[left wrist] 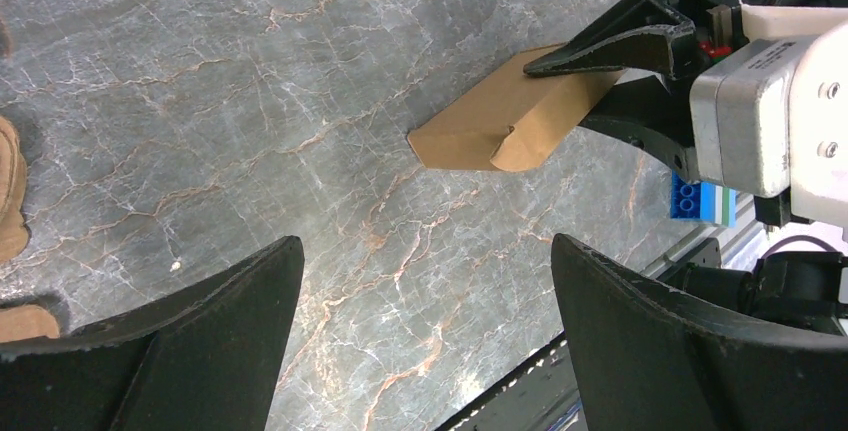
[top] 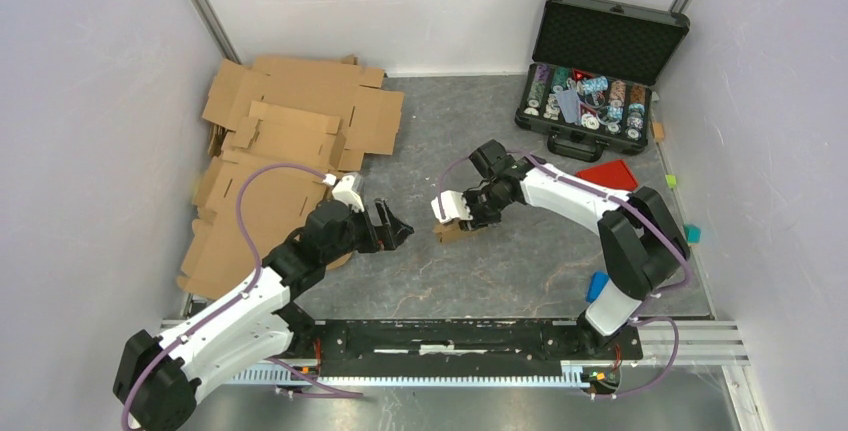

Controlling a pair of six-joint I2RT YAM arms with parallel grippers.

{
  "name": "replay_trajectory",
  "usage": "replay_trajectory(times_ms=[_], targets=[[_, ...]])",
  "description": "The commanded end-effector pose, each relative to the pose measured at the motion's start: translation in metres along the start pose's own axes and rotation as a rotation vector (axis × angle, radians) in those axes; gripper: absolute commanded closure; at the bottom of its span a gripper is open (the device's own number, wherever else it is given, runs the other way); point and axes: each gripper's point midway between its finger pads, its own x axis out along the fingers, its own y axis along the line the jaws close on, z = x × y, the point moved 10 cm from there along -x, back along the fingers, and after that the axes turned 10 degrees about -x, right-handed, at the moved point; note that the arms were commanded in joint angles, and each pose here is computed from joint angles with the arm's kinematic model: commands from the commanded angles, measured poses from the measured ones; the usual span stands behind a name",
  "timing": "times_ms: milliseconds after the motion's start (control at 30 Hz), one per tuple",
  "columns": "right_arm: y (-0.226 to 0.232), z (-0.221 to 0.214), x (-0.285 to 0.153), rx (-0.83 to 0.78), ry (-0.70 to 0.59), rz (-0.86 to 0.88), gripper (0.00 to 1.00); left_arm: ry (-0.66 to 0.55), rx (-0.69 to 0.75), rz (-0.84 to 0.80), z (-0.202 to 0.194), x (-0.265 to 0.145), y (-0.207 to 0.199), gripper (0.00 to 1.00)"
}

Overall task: Fold the paper box
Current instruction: Close the paper box at the center of the board.

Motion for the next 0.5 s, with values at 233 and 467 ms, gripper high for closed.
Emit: replay_trajectory(times_ms=[233, 467], targets=[[0.003, 0.012, -0.003, 0.292, -0.023, -0.133, 0.67, -0.026, -0.021, -0.018, 0.004, 0.008, -0.002, 0.00], [0.006, 0.016, -0.001, 0.567, -0.049, -0.320, 0.66, -0.025, -0.025, -0.027, 0.007, 0.023, -0.005, 0.00]])
